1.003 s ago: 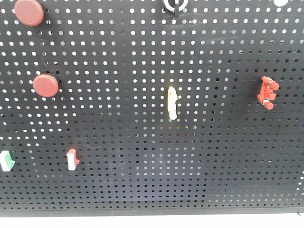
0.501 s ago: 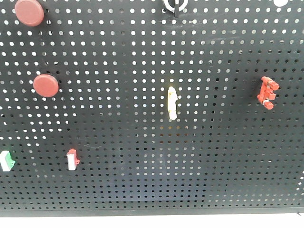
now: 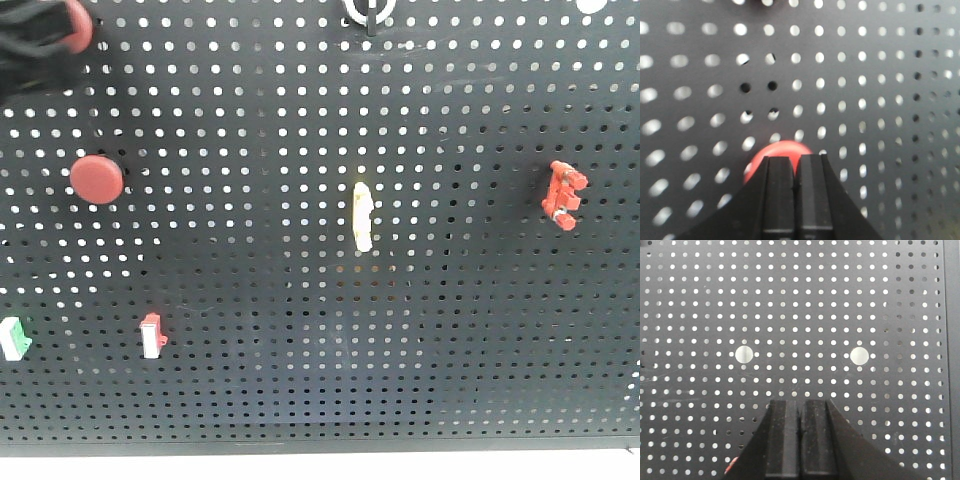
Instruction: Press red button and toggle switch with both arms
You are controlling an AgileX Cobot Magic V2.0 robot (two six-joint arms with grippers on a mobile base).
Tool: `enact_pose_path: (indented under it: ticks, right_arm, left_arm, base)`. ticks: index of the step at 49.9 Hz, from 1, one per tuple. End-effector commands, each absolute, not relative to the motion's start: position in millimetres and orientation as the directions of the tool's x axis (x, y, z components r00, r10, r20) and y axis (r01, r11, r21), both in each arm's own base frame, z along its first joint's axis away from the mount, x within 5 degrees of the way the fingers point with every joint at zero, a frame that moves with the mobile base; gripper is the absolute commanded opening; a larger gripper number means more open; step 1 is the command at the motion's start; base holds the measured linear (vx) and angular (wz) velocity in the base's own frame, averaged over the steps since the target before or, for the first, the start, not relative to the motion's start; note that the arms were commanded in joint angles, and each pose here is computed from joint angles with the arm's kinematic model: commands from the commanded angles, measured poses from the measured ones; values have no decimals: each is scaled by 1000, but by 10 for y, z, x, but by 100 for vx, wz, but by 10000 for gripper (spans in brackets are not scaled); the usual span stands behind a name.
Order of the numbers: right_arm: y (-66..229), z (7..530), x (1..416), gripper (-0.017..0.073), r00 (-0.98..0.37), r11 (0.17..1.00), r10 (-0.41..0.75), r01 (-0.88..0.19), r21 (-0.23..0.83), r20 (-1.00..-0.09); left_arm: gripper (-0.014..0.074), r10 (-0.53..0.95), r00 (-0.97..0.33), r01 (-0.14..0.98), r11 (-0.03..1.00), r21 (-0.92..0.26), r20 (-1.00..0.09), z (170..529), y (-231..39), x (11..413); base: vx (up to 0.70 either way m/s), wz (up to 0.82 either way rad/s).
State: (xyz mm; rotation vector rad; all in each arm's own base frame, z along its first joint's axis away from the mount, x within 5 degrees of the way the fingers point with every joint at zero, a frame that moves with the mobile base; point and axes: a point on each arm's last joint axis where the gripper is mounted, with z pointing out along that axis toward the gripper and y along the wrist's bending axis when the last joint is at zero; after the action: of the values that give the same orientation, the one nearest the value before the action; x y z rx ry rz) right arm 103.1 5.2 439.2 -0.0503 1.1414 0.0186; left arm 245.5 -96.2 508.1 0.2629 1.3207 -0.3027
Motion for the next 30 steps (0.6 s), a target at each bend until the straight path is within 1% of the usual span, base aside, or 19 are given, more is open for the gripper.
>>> enact_pose_path:
  ticks: [1, 7, 10, 16, 20, 26, 30]
  right_arm:
    - [54, 4552, 987, -3, 506, 998, -20, -36, -44, -862]
    - [54, 4554, 985, -3, 509, 998, -19, -36, -44, -861]
    - [54, 4555, 985, -3, 510, 998, -19, -36, -44, -860]
    - [53, 4545, 991, -3, 499, 998, -18, -36, -42, -867]
    - [53, 4545, 991, -3, 499, 998, -17, -37, -41, -867]
    - [53, 4545, 991, -3, 498, 998, -17, -37, -41, -867]
    - [53, 4545, 991, -3, 498, 998, -17, -37, -41, -867]
  left_arm:
    - [2, -121, 310, 363, 932, -1, -943, 5241, -977, 2477]
    - [2, -116, 294, 364, 931, -1, -949, 5206, -997, 2521]
    - [2, -122, 303, 370, 929, -1, -945, 5237, -995, 2469]
    - [2, -134, 332, 380, 925, 3, -934, 5359, -935, 2254]
    - [2, -132, 325, 392, 920, 6, -937, 5431, -877, 2061]
    - [0, -75, 272, 393, 919, 40, -959, 5431, -808, 1875]
    - [0, -41, 280, 379, 923, 71, -959, 5406, -753, 1755]
  base:
    - [0, 0]
    - [0, 0]
    - [0, 0]
    - [0, 1]
    - [0, 0]
    - [0, 0]
    - [0, 0]
